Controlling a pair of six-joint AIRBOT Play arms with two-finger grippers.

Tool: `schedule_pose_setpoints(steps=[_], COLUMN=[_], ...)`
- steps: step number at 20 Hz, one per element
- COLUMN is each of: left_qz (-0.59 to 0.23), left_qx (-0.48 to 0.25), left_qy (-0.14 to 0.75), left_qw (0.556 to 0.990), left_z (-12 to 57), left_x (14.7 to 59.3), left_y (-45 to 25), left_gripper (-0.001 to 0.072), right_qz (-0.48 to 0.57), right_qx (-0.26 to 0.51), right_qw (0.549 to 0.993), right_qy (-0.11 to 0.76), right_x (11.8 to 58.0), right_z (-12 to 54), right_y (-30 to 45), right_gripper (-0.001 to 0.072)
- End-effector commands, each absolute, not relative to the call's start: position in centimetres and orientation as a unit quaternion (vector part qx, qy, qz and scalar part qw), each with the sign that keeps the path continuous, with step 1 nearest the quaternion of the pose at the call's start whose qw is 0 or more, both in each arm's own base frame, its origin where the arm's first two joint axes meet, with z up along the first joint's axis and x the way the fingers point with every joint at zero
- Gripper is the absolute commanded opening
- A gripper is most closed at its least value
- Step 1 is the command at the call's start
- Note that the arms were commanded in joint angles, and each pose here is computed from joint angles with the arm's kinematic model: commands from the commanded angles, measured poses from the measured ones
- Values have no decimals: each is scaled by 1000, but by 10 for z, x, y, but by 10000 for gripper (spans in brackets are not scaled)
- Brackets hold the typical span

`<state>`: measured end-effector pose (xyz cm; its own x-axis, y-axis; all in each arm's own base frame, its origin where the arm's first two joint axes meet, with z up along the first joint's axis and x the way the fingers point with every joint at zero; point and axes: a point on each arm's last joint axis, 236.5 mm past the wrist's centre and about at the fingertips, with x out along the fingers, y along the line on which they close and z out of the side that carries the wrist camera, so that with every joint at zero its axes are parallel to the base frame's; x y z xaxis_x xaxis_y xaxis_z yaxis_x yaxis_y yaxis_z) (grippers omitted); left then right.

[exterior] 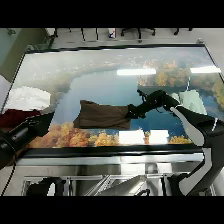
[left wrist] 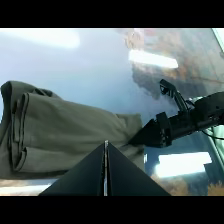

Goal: Fold the shirts.

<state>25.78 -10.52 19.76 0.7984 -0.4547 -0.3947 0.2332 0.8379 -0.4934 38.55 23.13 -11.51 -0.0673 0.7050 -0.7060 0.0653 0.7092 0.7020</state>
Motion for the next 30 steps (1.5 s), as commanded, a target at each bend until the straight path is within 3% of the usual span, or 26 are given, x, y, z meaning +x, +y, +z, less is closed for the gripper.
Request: schedule_pose_setpoints(steps=[1, 7, 11, 14, 21, 30], left_qz=[-185, -176, -169, -169, -166, -167], left_qx=[-214, -222, -231, -235, -248, -254], left_qy=[237, 212, 194, 195, 197, 210], left_qw=[929, 935, 938, 937, 934, 929], left_z=[207, 217, 225, 225, 225, 220], left_x=[256, 263, 268, 268, 267, 265], left_y=[-103, -98, -94, -94, -94, -97], left_gripper=[12, 12, 12, 12, 12, 12], right_qz=[285, 299, 225, 147, -8, -30], right_qx=[281, 270, 285, 308, 353, 464], right_qw=[644, 790, 866, 893, 908, 818], right_qy=[652, 463, 343, 294, 227, 339], right_x=[402, 477, 513, 520, 499, 435], right_z=[-81, 95, 179, 199, 197, 155], right_y=[238, 184, 78, -15, -184, -197], right_gripper=[15, 14, 14, 14, 14, 14])
